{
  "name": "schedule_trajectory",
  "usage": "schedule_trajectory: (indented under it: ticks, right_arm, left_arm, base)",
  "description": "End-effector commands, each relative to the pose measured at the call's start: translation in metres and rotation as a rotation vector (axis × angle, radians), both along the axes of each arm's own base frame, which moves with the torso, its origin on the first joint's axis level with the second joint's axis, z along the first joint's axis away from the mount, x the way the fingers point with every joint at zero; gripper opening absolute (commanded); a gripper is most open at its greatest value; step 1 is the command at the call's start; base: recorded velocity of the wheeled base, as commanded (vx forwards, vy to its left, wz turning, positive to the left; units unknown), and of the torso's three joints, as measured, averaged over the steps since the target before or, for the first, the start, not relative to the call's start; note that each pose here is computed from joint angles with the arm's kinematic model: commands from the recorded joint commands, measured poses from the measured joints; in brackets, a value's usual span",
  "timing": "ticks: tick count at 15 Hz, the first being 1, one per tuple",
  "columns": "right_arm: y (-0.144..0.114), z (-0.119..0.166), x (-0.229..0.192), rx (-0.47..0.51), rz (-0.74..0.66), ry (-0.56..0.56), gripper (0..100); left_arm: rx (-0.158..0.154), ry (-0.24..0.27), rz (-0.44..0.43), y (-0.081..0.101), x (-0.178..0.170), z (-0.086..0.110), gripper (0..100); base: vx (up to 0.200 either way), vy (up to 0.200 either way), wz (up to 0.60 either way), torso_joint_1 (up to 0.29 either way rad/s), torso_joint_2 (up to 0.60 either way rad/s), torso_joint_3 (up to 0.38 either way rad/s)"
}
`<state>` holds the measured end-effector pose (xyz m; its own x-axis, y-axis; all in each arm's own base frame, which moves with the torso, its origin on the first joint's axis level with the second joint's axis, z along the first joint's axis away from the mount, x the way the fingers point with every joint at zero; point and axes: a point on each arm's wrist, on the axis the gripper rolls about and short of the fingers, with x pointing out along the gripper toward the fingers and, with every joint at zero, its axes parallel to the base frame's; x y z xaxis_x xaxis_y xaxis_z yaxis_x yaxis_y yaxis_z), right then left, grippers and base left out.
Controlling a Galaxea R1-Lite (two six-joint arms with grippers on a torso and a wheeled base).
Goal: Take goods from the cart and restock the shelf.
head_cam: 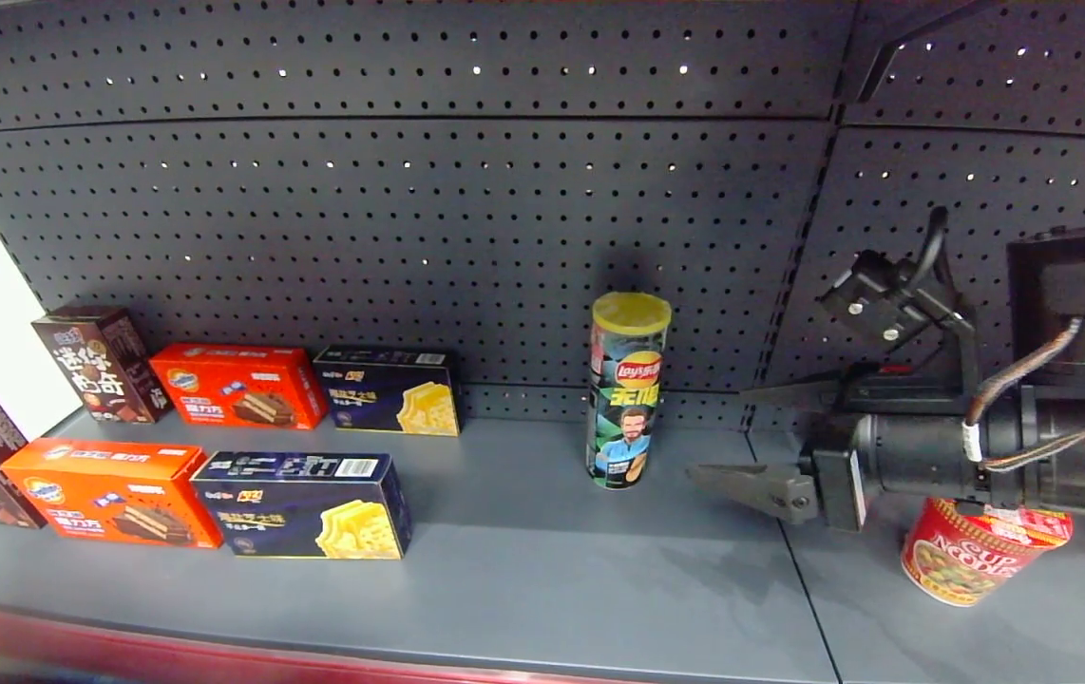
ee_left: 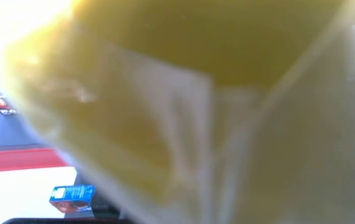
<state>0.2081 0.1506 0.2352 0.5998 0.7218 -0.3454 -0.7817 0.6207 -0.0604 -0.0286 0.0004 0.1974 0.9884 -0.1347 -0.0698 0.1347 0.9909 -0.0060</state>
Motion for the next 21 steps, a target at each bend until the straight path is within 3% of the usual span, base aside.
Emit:
schedule_trajectory:
  ticks: [1,7,11,14,21]
  right_arm:
    - [0.009,-0.017,0.018,-0.022,-0.004,0.033,100]
    - [0.004,-0.029,0.061,-0.007,-0.010,0.037,100]
    - [-0.003,-0.038,0.084,0.049,0.110,0.012,100]
    - [-0.004,-0.046,0.091,0.051,0.114,0.022,100]
    - [0.006,-0.053,0.120,0.067,0.154,0.003,100]
  left_arm:
    - [0.000,-0.002,0.000,0.000,0.000,0.001,0]
    - [-0.001,-0.007,0.000,0.000,0.000,0.002,0]
    - [-0.001,-0.004,-0.001,0.000,0.000,0.001,0]
    - [0.000,-0.001,-0.001,0.000,0.000,0.001,0]
    - [-0.002,0.002,-0.003,0.000,0.000,0.000,0]
  base:
    - [0.000,0.000,0.00,0.000,0.00,0.000]
    - [0.000,0.000,0.00,0.000,0.00,0.000]
    - [0.000,0.000,0.00,0.000,0.00,0.000]
    - [0.000,0.000,0.00,0.000,0.00,0.000]
    - [0.000,0.000,0.00,0.000,0.00,0.000]
